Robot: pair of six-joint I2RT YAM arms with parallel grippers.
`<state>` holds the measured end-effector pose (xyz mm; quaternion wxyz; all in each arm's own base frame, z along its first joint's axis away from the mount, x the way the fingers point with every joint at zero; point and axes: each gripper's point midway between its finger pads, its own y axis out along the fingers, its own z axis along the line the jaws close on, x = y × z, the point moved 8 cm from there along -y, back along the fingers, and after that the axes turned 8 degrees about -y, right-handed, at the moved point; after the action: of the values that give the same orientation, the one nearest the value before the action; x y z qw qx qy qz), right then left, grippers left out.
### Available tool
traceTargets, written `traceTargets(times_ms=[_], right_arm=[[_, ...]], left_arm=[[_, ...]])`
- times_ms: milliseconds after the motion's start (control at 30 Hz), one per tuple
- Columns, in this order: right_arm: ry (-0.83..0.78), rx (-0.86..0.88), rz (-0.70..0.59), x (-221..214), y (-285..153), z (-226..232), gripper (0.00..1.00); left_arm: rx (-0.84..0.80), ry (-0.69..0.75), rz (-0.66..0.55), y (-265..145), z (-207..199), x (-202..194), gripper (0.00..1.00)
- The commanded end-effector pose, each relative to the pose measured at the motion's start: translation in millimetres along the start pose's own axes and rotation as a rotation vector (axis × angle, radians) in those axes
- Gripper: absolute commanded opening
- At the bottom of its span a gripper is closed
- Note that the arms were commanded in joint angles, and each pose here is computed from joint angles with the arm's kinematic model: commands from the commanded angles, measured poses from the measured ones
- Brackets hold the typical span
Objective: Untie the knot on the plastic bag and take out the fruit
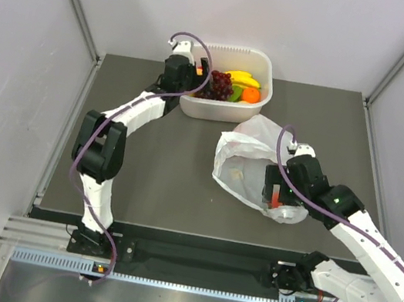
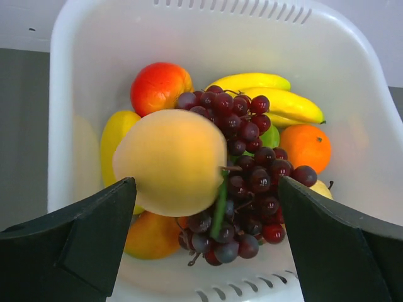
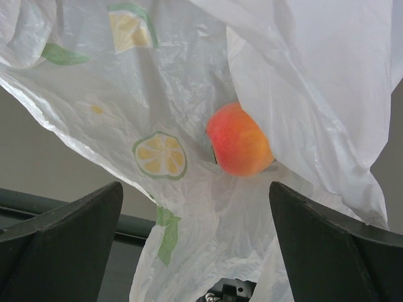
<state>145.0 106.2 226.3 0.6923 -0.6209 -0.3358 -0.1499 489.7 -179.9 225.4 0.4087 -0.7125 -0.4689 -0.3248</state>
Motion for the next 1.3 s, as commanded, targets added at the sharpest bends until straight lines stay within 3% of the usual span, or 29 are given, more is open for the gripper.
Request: traceTargets(times_ms=[0,200,300,400,433,500,533,633,767,1100,1233,1267], right_arm=[[0.031,-0.029,-0.035,2.9,-6.3,-3.9,1.0],[0.073,-0.108,0.027,-10.5,-7.8,-11.7,1.0],[0.111,-0.137,0.075,-19.7,-13.1,-14.8,0.91],[0.133,-0.141,0.09,-29.0,-25.7,-19.3,0.78],[0.148,-0.129,0.077,-31.5,-30.9,-20.5,0.69],[0.154,-0.095,0.105,-39.2,-36.0,-19.4,0.57],[0.15,-0.072,0.118,-43.7,-37.0,-18.4,0.38],[0.136,0.063,0.178,-54.9,-36.7,-7.2,0.0],[0.135,0.215,0.253,-71.9,-36.6,4.6,0.0],[0.135,0.294,0.437,-114.4,-42.4,4.3,0.0],[0.148,0.281,0.408,-111.8,-41.6,4.0,0.0],[0.153,0.269,0.391,-109.5,-40.4,3.5,0.0]], left_arm=[[-0.068,-0.013,-0.083,-30.7,-18.2,32.8,0.99],[-0.211,0.019,-0.099,-111.4,-69.2,13.7,0.99],[-0.334,0.04,-0.04,-155.4,-101.2,-12.1,0.98],[-0.492,0.047,0.04,-199.6,-127.9,-45.3,0.91],[-0.61,0.052,0.09,-218.7,-145.2,-60.7,0.89],[-0.671,0.065,0.152,-237.6,-149.5,-83.0,0.84],[-0.741,0.075,0.208,-252.1,-159.9,-98.4,0.82],[-0.799,0.084,0.292,-265.4,-170.9,-125.0,0.75],[-0.878,0.125,0.366,-269.8,-188.9,-152.4,0.72],[-0.85,0.217,0.567,-247.3,-211.7,-223.8,0.63],[-0.822,0.23,0.556,-235.0,-221.7,-237.2,0.7],[-0.818,0.234,0.554,-231.8,-222.9,-239.8,0.78]])
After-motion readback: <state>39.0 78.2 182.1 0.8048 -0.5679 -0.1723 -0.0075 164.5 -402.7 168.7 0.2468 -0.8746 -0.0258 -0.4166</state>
